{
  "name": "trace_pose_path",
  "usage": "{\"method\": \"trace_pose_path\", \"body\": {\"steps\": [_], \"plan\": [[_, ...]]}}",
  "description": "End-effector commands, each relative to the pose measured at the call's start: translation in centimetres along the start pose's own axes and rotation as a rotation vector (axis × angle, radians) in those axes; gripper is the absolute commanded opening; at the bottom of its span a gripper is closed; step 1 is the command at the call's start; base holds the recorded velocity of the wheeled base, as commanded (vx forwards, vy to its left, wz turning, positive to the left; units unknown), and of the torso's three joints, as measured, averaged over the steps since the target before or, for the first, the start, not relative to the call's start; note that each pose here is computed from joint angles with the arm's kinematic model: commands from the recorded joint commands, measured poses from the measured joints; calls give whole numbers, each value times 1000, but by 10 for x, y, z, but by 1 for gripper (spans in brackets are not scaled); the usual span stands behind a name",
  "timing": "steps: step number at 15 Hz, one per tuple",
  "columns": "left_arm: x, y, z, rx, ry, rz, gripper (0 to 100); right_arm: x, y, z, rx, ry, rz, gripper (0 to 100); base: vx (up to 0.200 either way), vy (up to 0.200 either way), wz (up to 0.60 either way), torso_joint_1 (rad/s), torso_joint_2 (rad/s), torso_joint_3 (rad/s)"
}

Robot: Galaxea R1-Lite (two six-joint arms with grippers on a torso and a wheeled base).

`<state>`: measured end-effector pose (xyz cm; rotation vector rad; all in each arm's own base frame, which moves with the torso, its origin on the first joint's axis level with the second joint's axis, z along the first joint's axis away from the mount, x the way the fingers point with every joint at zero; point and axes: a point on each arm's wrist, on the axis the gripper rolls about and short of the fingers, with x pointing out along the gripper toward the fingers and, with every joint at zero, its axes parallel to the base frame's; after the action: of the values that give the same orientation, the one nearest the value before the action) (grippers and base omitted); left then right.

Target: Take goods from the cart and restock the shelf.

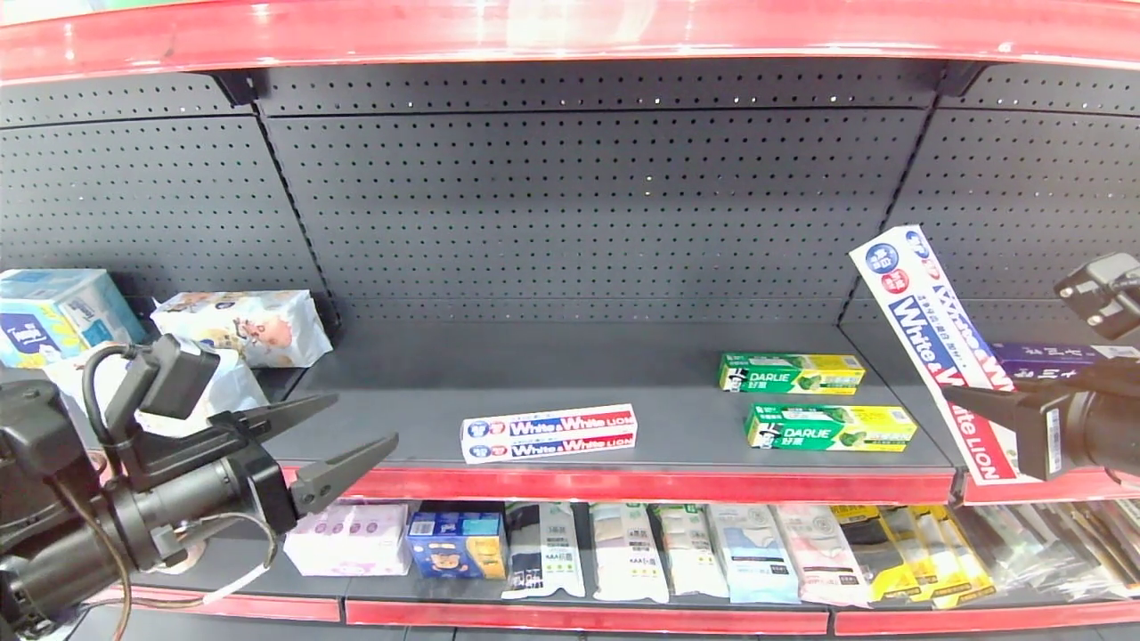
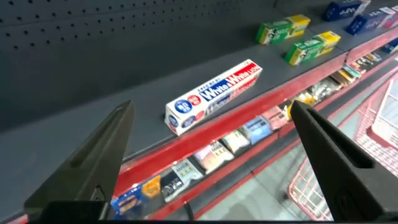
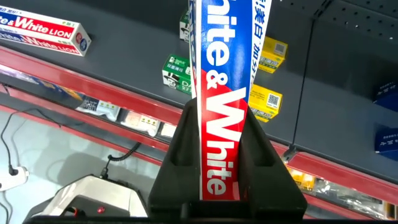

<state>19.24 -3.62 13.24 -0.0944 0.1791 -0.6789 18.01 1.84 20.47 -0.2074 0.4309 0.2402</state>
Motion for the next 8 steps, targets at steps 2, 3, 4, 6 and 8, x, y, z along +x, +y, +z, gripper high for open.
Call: {"method": "trace_pose_path", "body": {"steps": [2,3,4,6,8], "plan": [[-22,-19,18,25,-34,-5,100,-1,1,0,-2,-4,1,0,0,0,0,0,0,0],[-29,-21,18,31,-45,55,100,-1,1,-1,-3,-1,4,0,0,0,0,0,0,0],[-34,-22,18,38,-61,122,100,-1,1,-1,-3,-1,4,0,0,0,0,0,0,0],[-50,-30,14,49,-83,178,100,-1,1,-1,-2,-1,2,0,0,0,0,0,0,0],[-64,-31,11,62,-69,268,100,-1,0,-2,3,2,-2,0,0,0,0,0,0,0]]}}
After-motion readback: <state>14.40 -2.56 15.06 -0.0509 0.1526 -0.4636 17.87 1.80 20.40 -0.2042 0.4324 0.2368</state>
